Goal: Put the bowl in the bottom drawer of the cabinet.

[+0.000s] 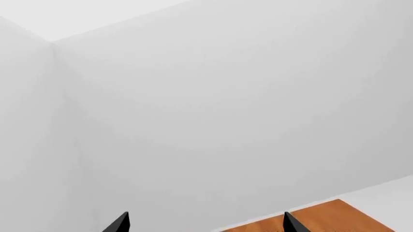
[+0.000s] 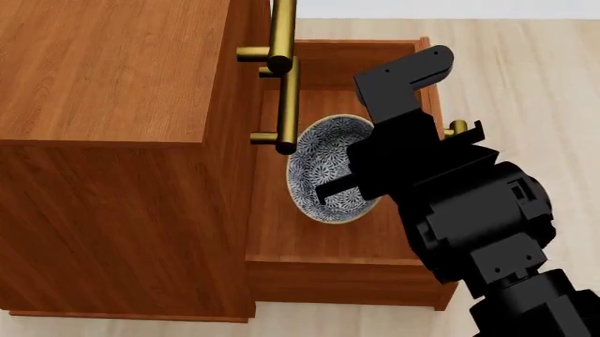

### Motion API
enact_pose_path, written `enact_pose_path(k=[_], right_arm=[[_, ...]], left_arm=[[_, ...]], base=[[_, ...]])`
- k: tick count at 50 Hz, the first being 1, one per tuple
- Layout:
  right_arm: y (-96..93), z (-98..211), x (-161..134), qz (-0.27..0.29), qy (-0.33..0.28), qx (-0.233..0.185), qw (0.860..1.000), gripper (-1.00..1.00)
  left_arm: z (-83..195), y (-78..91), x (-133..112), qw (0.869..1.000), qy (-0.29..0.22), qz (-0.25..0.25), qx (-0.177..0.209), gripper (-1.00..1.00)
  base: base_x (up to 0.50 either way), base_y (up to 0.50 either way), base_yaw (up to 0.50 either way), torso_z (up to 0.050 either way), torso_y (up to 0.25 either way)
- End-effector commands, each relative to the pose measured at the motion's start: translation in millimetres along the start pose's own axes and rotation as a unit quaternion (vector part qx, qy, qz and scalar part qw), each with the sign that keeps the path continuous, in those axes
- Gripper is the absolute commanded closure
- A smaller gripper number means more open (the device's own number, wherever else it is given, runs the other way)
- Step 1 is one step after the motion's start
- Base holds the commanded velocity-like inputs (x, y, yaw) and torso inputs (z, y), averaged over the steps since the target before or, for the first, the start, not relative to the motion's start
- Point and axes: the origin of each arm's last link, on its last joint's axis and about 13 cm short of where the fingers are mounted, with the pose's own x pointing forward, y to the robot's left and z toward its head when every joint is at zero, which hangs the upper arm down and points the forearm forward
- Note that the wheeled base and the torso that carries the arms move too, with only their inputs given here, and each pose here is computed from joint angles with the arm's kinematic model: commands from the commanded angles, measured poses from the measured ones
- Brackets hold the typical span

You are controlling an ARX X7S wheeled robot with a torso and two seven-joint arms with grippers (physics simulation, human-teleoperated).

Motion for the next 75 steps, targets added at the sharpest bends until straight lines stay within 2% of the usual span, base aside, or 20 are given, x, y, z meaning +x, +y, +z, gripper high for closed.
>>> enact_pose_path(k=[1,19,20,40,57,75], right_arm=[[0.7,-1.0,3.8,0.002,0.001,-0.001,1.000,1.00],[0.7,-5.4,11.4,0.004,0.012,-0.001,1.000,1.00],[0.6,-5.4,11.3,0.003,0.014,-0.003,1.000,-1.00],[0.5,-3.1,7.7,0.008,0.014,-0.013,1.000,-1.00],[-11.9,13.4,-6.3,-0.011,-0.005,-0.010,1.000,-1.00],[-16.7,19.4,-14.3,-0.018,-0.014,-0.009,1.000,-1.00]], left_arm=[[-0.4,-0.1,0.2,1.000,0.001,-0.001,0.000,-1.00],[3.4,-0.6,1.9,1.000,-0.002,0.000,0.001,-1.00],[3.2,-0.7,1.9,1.000,-0.002,-0.001,0.002,-1.00],[0.7,-0.6,0.7,1.000,0.001,0.000,0.001,-1.00],[1.4,-1.9,1.7,1.000,-0.001,-0.003,-0.001,-1.00],[0.5,-2.0,2.0,1.000,-0.002,-0.004,-0.001,-1.00]], base=[[0.00,0.00,0.00,0.000,0.000],[0.00,0.00,0.00,0.000,0.000],[0.00,0.00,0.00,0.000,0.000],[0.00,0.00,0.00,0.000,0.000],[0.00,0.00,0.00,0.000,0.000],[0.00,0.00,0.00,0.000,0.000]])
